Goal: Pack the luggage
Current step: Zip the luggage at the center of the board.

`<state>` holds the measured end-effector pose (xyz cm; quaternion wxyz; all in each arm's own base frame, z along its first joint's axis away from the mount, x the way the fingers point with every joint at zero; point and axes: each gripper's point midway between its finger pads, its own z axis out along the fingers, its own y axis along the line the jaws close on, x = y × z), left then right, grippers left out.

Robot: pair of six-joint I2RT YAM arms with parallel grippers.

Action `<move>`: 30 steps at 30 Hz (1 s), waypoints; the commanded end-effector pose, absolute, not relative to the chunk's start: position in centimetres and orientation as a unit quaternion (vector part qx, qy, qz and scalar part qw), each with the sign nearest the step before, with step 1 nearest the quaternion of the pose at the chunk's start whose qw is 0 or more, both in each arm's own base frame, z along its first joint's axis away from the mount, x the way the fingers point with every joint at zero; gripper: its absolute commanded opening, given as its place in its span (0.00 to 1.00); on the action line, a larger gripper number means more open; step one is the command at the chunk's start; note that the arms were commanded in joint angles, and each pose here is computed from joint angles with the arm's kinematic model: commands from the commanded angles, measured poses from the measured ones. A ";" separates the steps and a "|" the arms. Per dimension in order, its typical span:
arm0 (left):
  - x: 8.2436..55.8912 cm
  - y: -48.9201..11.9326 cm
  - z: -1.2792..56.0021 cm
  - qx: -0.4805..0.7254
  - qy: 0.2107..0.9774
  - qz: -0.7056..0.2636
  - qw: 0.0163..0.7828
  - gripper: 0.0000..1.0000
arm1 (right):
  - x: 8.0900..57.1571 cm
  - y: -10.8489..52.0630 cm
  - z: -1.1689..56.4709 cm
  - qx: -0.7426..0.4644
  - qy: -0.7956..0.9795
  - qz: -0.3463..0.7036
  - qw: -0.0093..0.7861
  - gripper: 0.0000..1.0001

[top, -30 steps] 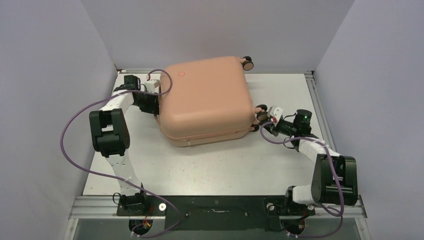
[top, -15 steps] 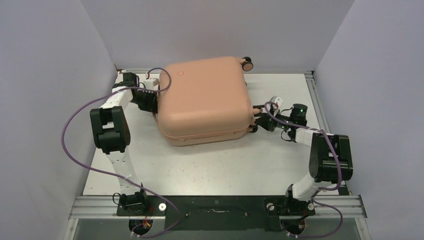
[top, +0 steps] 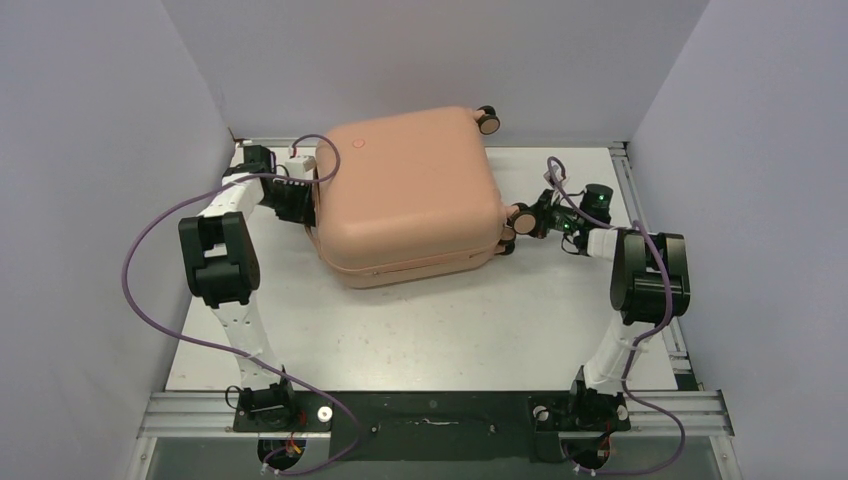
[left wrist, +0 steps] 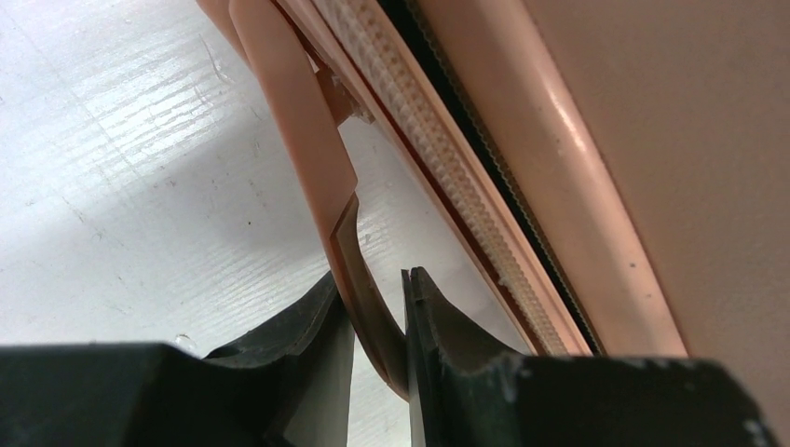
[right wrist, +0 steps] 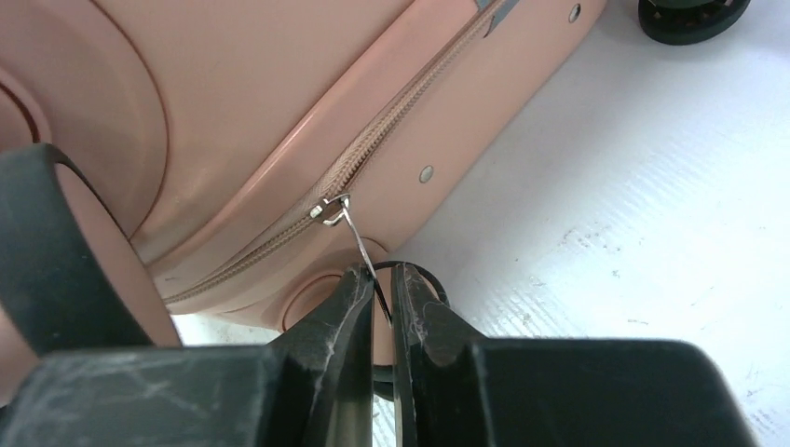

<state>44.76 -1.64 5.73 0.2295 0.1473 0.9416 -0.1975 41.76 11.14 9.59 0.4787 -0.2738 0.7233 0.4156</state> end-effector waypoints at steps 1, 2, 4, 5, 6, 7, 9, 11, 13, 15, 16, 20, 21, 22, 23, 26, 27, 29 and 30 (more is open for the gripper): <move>47.0 3.9 7.5 0.230 0.929 -0.100 0.273 0.00 | 48.9 3.9 9.1 -0.182 0.774 0.264 0.546 0.05; 47.0 3.8 7.5 0.232 0.928 -0.102 0.274 0.00 | 49.4 3.9 9.4 -0.184 0.772 0.260 0.550 0.05; 46.9 3.8 7.6 0.235 0.927 -0.102 0.273 0.00 | 50.2 4.3 9.9 -0.189 0.771 0.251 0.554 0.05; 47.0 3.8 7.6 0.236 0.927 -0.102 0.273 0.00 | 50.7 4.5 10.1 -0.192 0.771 0.244 0.555 0.05; 46.9 3.8 7.6 0.236 0.927 -0.104 0.272 0.00 | 51.1 4.8 10.1 -0.196 0.774 0.236 0.554 0.05; 46.9 3.8 7.7 0.237 0.927 -0.104 0.272 0.00 | 51.6 5.1 10.3 -0.200 0.774 0.228 0.555 0.05; 46.9 3.7 7.6 0.239 0.926 -0.106 0.271 0.00 | 52.2 6.1 10.4 -0.208 0.776 0.211 0.557 0.05; 46.8 3.6 7.6 0.241 0.925 -0.110 0.271 0.00 | 52.8 7.1 10.9 -0.206 0.773 0.204 0.565 0.05; 46.7 3.4 7.5 0.243 0.925 -0.115 0.269 0.00 | 53.5 8.0 11.6 -0.196 0.767 0.208 0.574 0.05; 46.5 3.3 7.4 0.246 0.924 -0.118 0.268 0.00 | 54.4 8.7 11.9 -0.189 0.766 0.218 0.574 0.05; 46.4 3.3 7.4 0.247 0.924 -0.119 0.267 0.00 | 54.8 9.0 11.9 -0.178 0.770 0.223 0.571 0.05; 46.2 3.2 7.5 0.256 0.922 -0.122 0.264 0.00 | 57.1 9.2 12.1 -0.170 0.778 0.199 0.571 0.05; 46.1 3.1 7.5 0.258 0.921 -0.124 0.263 0.00 | 57.5 9.6 12.1 -0.171 0.779 0.197 0.570 0.05; 46.1 3.1 7.5 0.259 0.921 -0.125 0.263 0.00 | 58.1 9.7 11.9 -0.169 0.781 0.196 0.568 0.05; 46.0 3.0 7.5 0.259 0.921 -0.127 0.263 0.00 | 58.6 10.0 12.0 -0.168 0.782 0.196 0.567 0.05; 46.0 2.8 7.6 0.262 0.919 -0.132 0.264 0.00 | 60.3 10.8 12.5 -0.168 0.783 0.193 0.567 0.05; 46.0 2.8 7.6 0.262 0.918 -0.134 0.265 0.00 | 60.7 11.1 12.5 -0.168 0.783 0.191 0.568 0.05; 45.9 2.6 7.7 0.264 0.917 -0.138 0.264 0.00 | 61.7 11.6 12.6 -0.169 0.782 0.187 0.570 0.05; 45.8 2.5 7.7 0.265 0.917 -0.140 0.264 0.00 | 62.0 11.9 12.2 -0.170 0.787 0.186 0.562 0.05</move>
